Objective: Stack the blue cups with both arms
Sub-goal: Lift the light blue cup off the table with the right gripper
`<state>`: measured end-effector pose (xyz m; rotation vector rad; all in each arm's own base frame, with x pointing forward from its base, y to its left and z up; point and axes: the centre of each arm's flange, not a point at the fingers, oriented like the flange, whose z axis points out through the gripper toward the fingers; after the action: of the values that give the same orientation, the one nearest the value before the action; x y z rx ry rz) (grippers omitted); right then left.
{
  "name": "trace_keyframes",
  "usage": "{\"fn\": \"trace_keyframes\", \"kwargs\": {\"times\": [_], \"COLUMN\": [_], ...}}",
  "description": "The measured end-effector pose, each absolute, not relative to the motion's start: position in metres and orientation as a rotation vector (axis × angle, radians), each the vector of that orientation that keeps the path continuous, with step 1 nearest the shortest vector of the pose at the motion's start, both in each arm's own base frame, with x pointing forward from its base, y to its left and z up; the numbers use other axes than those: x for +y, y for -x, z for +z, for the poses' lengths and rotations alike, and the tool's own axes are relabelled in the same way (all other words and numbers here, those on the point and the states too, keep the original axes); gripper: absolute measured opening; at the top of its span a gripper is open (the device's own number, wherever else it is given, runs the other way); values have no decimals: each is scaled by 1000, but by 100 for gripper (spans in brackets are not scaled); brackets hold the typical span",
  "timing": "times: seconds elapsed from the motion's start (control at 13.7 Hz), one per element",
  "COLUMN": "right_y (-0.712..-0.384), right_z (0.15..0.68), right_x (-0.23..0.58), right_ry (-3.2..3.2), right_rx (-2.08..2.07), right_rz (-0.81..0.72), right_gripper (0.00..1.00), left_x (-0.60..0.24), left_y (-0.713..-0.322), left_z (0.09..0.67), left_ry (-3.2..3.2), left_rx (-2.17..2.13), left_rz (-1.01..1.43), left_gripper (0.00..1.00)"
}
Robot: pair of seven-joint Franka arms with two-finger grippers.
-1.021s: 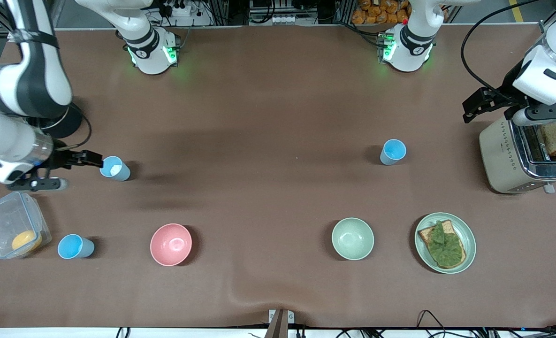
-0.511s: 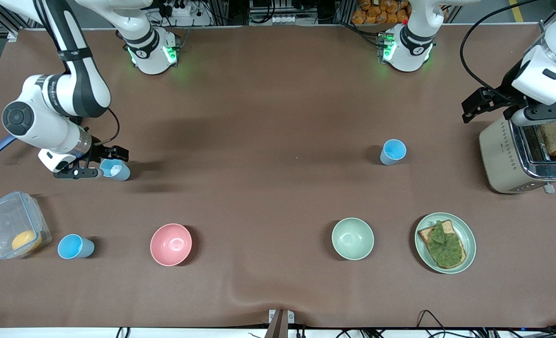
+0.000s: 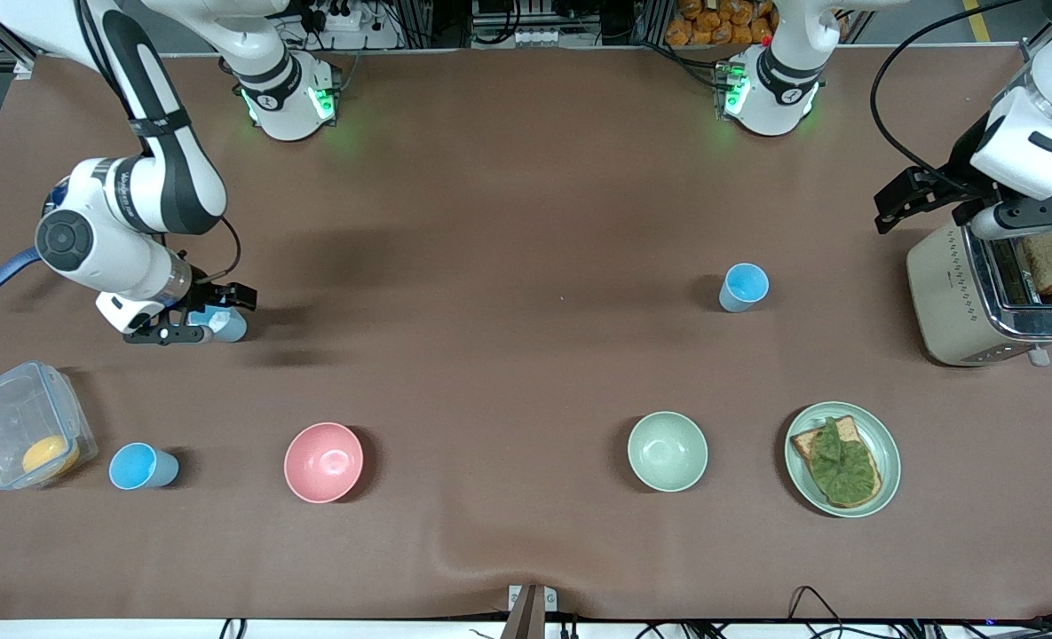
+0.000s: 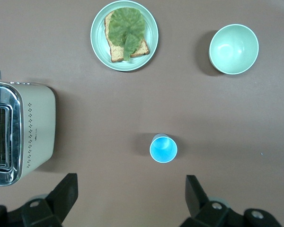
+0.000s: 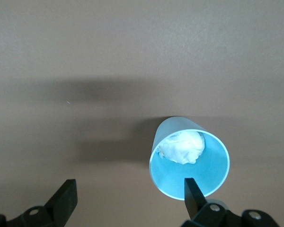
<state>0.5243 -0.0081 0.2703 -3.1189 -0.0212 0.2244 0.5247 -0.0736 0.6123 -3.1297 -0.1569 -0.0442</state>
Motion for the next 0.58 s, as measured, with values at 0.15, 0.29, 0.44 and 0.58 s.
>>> {"fn": "trace_keyframes", "kwargs": {"times": [0.15,0.29,0.44,0.58], "right_y": [-524,-525,-525,-525], "right_z": [256,246,238,233], "right_x": [-8,-10,-14,-16], "right_ry": [3117,3118,3119,3119], "right_rx": [-17,-6,10,19], "right_rz": [252,253,251,261], "right_gripper": [100,100,96,88], "left_x": [-75,-75,-76,-78], "left_y": [-524,-524,-524,-524], "left_z": [612,612,612,612], "left_ry": [3130,3130,3130,3130], "left_rx": [-154,-153,-152,-147], "left_rz": [-43,-43,-43,-44], "left_gripper": [100,100,100,100]}}
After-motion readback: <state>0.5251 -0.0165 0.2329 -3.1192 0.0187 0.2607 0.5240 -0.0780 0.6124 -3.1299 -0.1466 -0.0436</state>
